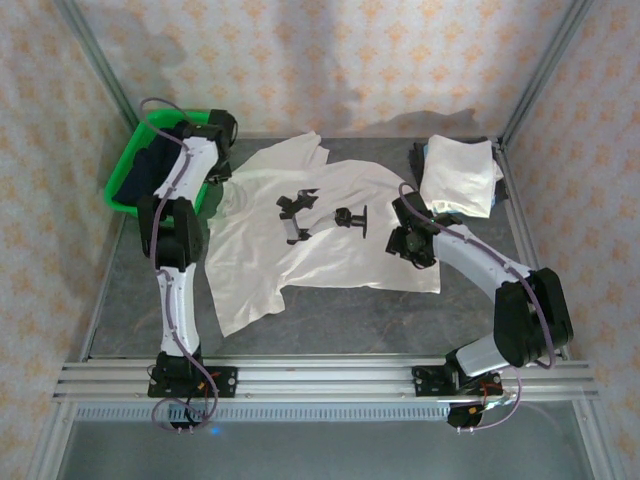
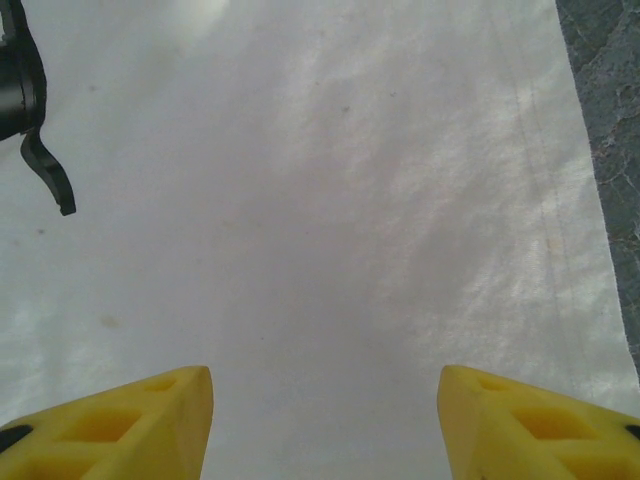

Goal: Fold and stack the t-shirts

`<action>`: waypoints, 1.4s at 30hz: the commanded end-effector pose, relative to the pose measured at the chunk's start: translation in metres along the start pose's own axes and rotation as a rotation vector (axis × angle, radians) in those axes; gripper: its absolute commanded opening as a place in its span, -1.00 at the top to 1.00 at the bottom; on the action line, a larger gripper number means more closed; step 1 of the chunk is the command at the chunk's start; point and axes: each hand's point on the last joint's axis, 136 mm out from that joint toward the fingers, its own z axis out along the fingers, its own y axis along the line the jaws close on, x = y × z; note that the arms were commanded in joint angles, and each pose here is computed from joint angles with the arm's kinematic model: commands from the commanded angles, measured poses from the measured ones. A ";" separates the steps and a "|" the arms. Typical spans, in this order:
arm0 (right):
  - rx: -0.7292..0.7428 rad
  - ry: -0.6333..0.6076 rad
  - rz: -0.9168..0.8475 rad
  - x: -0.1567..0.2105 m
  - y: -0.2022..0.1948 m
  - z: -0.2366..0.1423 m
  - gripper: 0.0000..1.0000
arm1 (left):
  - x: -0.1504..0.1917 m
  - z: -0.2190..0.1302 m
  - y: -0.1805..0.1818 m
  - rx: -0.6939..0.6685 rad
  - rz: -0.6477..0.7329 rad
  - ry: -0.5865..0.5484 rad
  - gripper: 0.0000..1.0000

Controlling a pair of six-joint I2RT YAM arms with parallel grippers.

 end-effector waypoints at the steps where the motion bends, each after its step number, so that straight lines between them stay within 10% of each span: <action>1: -0.006 -0.039 -0.002 -0.017 0.006 -0.004 -0.23 | 0.006 0.012 0.033 -0.053 -0.002 0.064 0.18; 13: -0.030 -0.030 -0.006 -0.019 0.014 0.003 -0.24 | 0.008 0.027 0.059 -0.027 -0.041 0.127 0.38; 25: -0.041 -0.016 -0.014 -0.026 0.025 0.010 -0.25 | -0.008 -0.039 0.009 0.016 0.180 -0.046 -0.33; 34: -0.040 -0.027 -0.022 -0.028 0.025 0.007 -0.27 | -0.015 0.002 0.019 -0.123 0.201 0.011 -0.29; 42: -0.043 -0.033 -0.025 -0.030 0.025 0.007 -0.27 | -0.017 0.020 0.018 -0.080 0.158 0.048 0.17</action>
